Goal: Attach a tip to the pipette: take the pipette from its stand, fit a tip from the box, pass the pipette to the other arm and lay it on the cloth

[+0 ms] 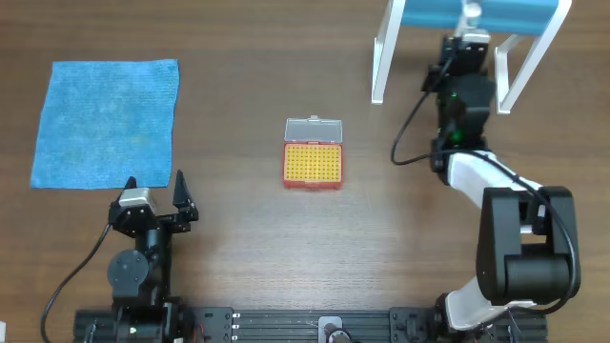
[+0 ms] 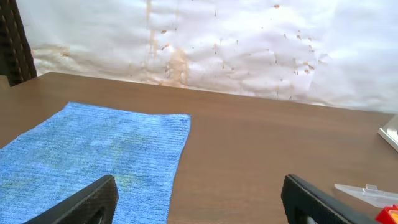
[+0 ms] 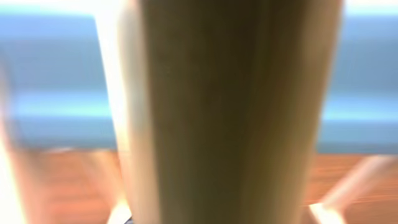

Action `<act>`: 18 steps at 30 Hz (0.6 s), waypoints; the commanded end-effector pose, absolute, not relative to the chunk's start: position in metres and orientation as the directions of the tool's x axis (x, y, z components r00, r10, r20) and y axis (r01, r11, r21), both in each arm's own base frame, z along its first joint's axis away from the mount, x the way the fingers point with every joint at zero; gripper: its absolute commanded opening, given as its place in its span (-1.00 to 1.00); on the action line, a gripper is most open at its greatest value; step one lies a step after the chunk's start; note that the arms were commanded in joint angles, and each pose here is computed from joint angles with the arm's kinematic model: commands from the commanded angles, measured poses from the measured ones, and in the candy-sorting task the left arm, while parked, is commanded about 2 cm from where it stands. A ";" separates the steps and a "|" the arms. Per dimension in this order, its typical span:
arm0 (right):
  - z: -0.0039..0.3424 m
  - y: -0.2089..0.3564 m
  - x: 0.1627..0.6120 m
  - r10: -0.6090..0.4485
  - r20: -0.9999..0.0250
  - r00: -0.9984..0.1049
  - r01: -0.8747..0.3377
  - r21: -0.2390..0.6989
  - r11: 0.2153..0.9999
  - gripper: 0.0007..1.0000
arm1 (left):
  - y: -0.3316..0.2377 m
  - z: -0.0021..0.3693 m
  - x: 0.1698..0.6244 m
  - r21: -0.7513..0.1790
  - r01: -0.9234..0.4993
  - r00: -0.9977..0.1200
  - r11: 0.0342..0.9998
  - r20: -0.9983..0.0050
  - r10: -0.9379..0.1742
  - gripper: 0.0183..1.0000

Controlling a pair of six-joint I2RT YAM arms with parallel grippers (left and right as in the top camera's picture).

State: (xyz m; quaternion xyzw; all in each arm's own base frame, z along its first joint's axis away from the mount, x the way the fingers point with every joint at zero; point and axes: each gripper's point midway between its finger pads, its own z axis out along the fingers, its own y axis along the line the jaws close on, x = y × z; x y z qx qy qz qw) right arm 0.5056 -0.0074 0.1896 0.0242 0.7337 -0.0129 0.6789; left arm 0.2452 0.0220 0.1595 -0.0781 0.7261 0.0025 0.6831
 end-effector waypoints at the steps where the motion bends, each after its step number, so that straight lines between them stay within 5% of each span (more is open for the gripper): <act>1: 0.198 0.086 0.492 0.096 -0.984 -0.147 -0.227 0.128 0.966 -0.86 | 0.024 0.158 0.245 -0.090 -0.129 -0.056 0.988 -0.994 -0.098 0.70; 5: 0.198 0.173 0.464 0.081 -0.977 -0.195 -0.371 0.150 0.916 -0.85 | 0.024 0.158 0.245 -0.090 -0.129 -0.056 0.988 -0.994 -0.098 0.70; 8: 0.213 0.210 0.445 0.078 -0.985 -0.152 -0.355 0.128 0.926 -0.86 | 0.024 0.158 0.245 -0.090 -0.129 -0.056 0.988 -0.994 -0.098 0.70; 12: 0.267 0.241 0.401 0.151 -0.983 0.106 -0.275 0.117 0.954 -0.85 | 0.024 0.158 0.245 -0.090 -0.129 -0.056 0.988 -0.994 -0.098 0.70; 14: 0.288 0.252 0.369 0.238 -0.948 0.210 -0.329 0.161 0.930 -0.86 | 0.024 0.158 0.245 -0.090 -0.129 -0.056 0.988 -0.994 -0.098 0.70; 18: 0.236 0.268 0.334 0.178 -0.977 0.115 -0.376 0.123 0.918 -0.86 | 0.024 0.158 0.245 -0.090 -0.129 -0.056 0.988 -0.994 -0.098 0.70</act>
